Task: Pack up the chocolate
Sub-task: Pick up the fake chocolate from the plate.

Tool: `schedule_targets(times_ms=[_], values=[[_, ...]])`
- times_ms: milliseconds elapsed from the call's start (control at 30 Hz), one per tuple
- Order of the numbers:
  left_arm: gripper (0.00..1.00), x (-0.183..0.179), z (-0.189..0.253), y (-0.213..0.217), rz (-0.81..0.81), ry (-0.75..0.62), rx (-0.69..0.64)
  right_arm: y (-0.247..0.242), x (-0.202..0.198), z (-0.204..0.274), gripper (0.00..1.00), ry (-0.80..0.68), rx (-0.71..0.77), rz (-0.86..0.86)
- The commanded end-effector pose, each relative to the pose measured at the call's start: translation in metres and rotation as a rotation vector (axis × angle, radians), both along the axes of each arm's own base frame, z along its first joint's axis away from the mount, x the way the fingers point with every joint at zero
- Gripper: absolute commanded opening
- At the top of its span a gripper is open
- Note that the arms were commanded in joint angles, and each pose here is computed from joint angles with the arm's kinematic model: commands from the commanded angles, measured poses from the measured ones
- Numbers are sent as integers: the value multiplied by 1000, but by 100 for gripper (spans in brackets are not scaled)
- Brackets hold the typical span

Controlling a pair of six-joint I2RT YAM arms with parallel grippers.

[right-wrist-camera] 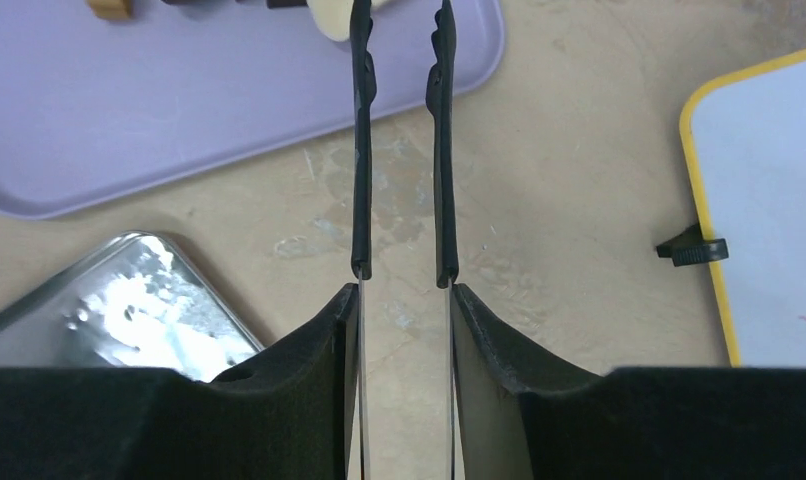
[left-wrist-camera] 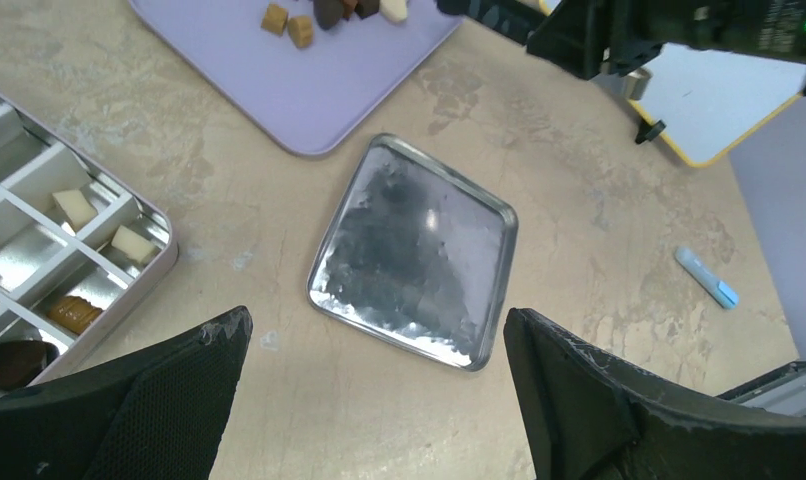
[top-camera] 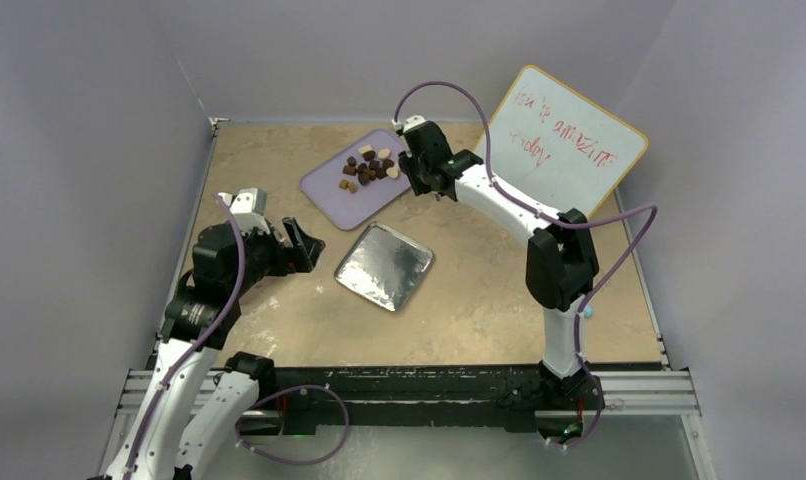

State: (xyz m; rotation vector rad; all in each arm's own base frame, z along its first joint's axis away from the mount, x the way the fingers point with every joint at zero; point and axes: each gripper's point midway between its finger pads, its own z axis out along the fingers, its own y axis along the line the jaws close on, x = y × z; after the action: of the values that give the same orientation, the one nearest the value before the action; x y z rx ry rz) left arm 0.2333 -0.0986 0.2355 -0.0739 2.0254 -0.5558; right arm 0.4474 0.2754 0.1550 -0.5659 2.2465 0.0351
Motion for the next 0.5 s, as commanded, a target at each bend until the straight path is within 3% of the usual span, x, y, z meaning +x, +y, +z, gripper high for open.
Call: schedule_targets(times_ms=[0,467], values=[[96,-1,14,-3,-29,-82,0,0,3,-3,38,20,1,37],[96,-3,15,-2,-31,-84,-1,21,18,-33,43,55,-1,108]])
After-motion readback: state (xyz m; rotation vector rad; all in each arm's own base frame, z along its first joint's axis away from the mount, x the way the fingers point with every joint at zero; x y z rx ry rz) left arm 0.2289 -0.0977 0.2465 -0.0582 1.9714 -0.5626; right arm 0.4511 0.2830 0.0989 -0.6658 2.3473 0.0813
